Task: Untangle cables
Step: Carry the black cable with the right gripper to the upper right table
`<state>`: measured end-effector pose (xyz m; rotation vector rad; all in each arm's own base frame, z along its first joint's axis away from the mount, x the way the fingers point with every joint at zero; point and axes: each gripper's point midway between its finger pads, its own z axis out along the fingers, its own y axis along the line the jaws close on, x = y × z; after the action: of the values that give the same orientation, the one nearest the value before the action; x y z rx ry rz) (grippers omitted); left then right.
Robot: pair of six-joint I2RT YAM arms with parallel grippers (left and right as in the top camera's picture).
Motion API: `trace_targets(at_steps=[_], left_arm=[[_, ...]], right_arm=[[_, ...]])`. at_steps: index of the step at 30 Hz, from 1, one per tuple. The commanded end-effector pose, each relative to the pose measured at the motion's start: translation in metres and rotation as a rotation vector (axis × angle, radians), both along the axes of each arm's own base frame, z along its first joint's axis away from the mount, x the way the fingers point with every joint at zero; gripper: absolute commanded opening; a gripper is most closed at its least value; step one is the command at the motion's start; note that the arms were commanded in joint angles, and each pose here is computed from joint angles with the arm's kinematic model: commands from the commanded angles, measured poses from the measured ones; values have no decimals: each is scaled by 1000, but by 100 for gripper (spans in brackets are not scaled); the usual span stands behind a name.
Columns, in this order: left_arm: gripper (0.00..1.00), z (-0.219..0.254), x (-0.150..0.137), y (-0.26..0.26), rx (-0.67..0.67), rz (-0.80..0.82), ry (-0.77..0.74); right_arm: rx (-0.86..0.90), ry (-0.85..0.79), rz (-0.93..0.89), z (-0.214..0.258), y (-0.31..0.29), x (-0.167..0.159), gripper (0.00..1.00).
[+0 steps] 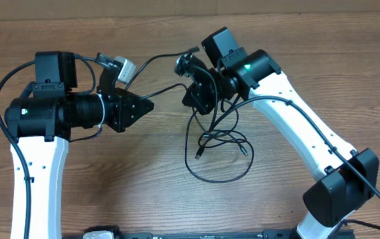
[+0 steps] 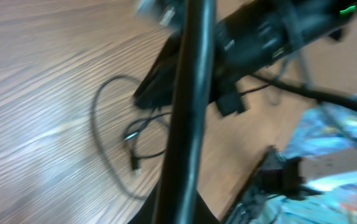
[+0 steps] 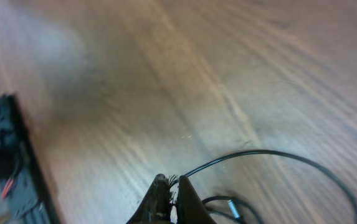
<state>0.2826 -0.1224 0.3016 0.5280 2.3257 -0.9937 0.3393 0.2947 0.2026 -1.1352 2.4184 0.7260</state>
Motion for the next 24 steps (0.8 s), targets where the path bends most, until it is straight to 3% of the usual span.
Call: trace_targets(at_steps=[1,3,4,5,7,8,14,17,20,24], left_arm=[[4,-8,3,18,128,61,-16],[5,-13,1,22,155,73,4],[9,-14,0,23,159,75,12],[20,-15,-2,23,161,75,20],[58,-16,-3,23,161,75,30],[100,-17,-4,23,163,75,32],[100,-22,-4,28,197,91,47],[100,-22,-4,29,199,91,49],[100,-25,-3,32,222,103,50],[100,-27,-3,35,241,112,57]], right_arm=[[-12,-80,-210,28,-31,39,4],[9,-124,-312,50,-53,61,4],[23,-146,-361,62,-66,71,4],[39,-166,-407,74,-79,80,4],[82,-216,-500,102,-107,98,4],[101,-248,-540,117,-123,106,4],[237,-525,-844,228,-248,140,4],[240,-661,-970,259,-317,148,4],[153,-726,-1160,255,-397,154,4],[-5,-667,-1388,206,-491,158,4]])
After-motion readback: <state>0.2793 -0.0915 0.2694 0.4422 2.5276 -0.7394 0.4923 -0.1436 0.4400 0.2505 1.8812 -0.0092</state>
